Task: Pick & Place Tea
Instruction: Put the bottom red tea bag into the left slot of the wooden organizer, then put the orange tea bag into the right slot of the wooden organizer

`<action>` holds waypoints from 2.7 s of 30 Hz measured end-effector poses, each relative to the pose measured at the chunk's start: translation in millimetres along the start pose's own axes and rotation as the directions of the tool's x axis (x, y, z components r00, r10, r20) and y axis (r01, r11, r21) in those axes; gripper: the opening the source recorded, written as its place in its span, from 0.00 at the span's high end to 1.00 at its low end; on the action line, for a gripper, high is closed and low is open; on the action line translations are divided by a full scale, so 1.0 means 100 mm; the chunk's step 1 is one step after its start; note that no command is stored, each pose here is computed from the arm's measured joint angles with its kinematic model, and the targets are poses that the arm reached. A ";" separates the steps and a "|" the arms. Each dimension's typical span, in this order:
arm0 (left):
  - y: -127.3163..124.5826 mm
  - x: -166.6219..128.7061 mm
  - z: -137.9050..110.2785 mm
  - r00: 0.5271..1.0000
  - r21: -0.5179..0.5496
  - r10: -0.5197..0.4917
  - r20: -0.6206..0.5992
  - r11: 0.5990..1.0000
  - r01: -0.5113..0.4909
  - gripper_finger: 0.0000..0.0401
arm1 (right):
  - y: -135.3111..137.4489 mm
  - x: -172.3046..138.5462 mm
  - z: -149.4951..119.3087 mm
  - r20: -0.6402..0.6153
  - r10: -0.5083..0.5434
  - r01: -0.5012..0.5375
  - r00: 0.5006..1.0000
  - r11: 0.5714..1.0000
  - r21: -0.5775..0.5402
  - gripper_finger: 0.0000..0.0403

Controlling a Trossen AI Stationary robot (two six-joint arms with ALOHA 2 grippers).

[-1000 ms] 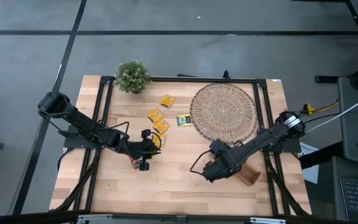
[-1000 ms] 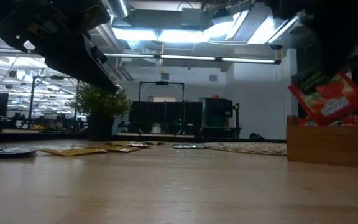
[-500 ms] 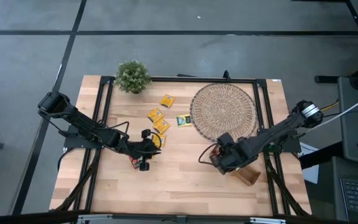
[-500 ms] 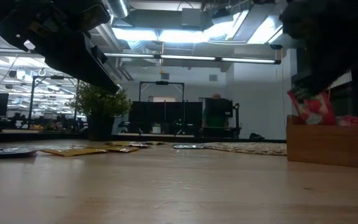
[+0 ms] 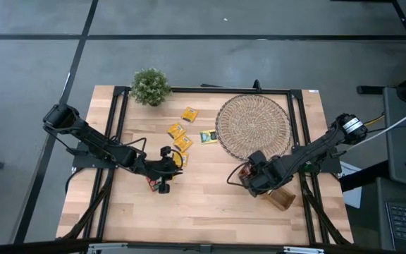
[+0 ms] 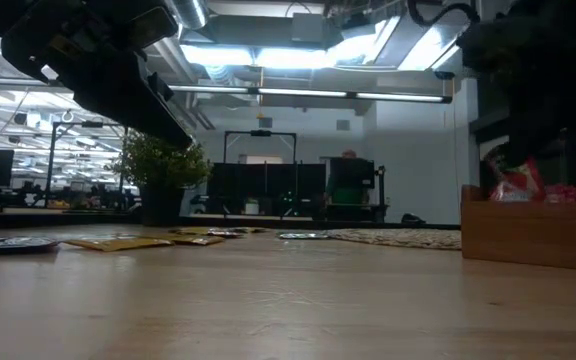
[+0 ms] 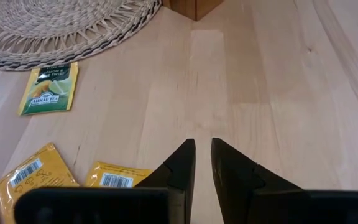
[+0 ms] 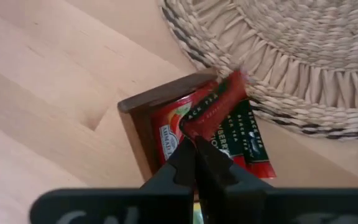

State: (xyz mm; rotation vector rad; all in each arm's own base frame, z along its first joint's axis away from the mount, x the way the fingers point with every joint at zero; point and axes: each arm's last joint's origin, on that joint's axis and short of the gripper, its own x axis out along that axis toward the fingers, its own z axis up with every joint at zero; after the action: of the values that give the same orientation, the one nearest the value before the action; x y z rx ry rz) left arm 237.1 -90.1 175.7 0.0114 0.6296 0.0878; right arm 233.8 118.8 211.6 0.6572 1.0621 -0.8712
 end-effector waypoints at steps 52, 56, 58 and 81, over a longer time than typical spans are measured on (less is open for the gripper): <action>0.03 0.02 0.07 0.999 -0.035 0.003 0.052 0.999 -0.002 0.88 | -0.04 -0.05 0.01 0.056 -0.063 0.060 0.996 0.996 0.060 0.65; 0.03 0.02 0.07 0.999 -0.035 0.003 0.052 0.999 -0.002 0.87 | 0.06 -0.09 0.15 0.144 0.010 -0.014 0.989 0.999 0.029 0.65; 0.03 0.02 0.07 0.999 -0.035 0.004 0.052 0.999 -0.002 0.88 | 0.14 -0.11 0.22 0.182 0.072 -0.075 0.981 0.997 0.005 0.65; 0.27 -0.12 -0.10 0.973 -0.126 -0.053 -0.227 0.992 0.024 0.89 | 0.92 0.34 0.62 0.229 0.522 -0.491 0.822 0.852 -0.181 0.65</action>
State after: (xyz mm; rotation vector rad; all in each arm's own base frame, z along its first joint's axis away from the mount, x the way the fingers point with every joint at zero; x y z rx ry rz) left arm 219.4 -64.8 175.9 -0.1317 0.8548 0.0907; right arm 348.6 106.1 206.6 0.6606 0.6333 -0.4108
